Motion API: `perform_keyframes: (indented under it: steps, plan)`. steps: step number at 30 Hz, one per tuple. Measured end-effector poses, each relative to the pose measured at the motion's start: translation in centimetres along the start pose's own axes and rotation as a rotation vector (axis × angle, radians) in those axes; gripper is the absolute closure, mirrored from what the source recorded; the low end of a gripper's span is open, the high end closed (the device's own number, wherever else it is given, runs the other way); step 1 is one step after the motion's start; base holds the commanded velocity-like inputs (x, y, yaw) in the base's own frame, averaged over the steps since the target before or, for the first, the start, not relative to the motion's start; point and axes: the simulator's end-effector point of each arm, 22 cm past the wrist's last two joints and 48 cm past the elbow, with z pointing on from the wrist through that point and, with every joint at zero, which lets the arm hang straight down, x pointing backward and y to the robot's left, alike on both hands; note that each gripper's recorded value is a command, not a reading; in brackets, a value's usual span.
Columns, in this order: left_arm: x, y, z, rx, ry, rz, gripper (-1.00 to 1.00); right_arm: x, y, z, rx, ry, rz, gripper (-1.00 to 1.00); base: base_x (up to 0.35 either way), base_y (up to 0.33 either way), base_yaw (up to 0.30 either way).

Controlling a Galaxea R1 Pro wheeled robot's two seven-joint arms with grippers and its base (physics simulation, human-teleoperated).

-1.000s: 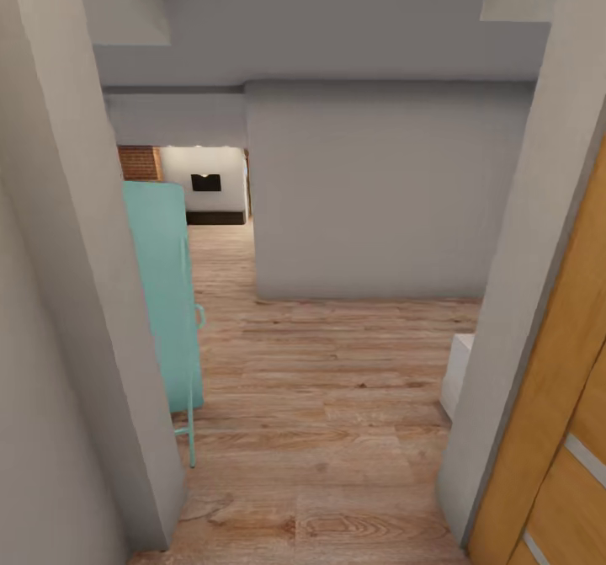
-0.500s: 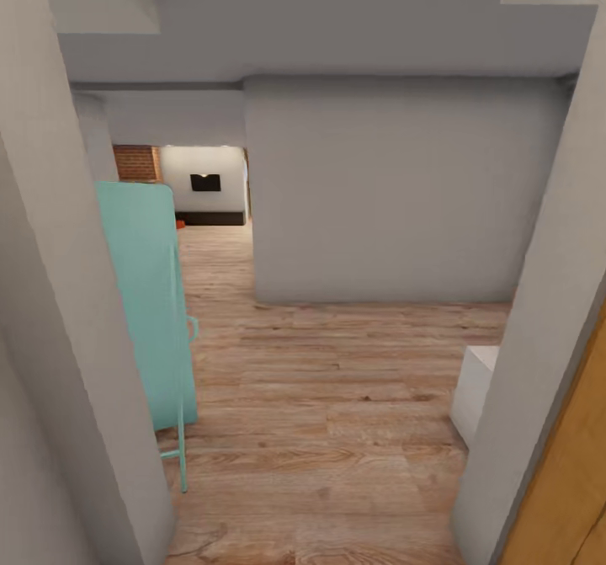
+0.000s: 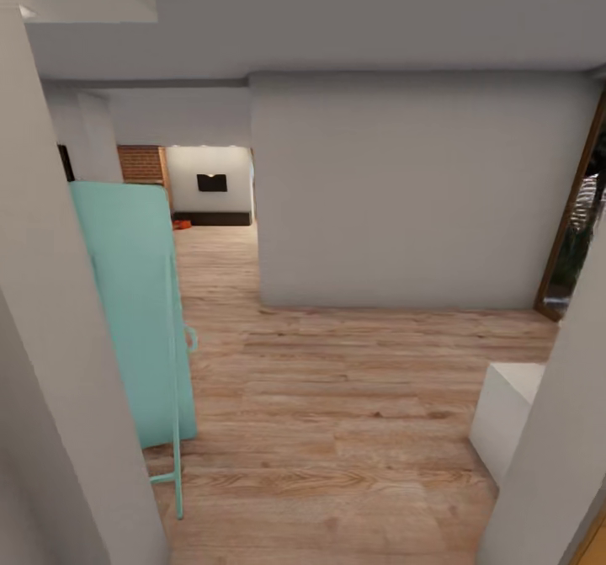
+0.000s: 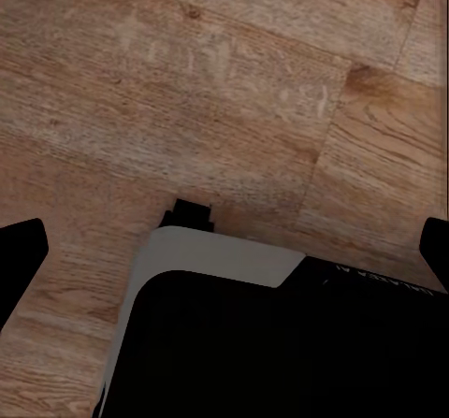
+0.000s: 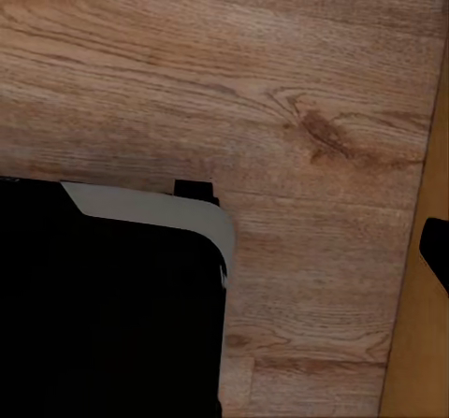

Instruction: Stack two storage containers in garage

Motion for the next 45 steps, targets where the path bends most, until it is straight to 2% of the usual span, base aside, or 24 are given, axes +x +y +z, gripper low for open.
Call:
perform_keyframes:
  steps: [12,45]
  plan:
    - [-0.02,0.00,0.00,0.000,-0.001,0.000,-1.00,-0.05,0.42,-0.03,-0.003,0.000,0.016,-1.00,0.323,0.000,0.000]
    - [0.10,0.01,0.00,0.000,0.004,-0.001,-1.00,-0.01,-0.09,0.01,0.001,-0.001,0.000,-1.00,0.323,0.000,0.000]
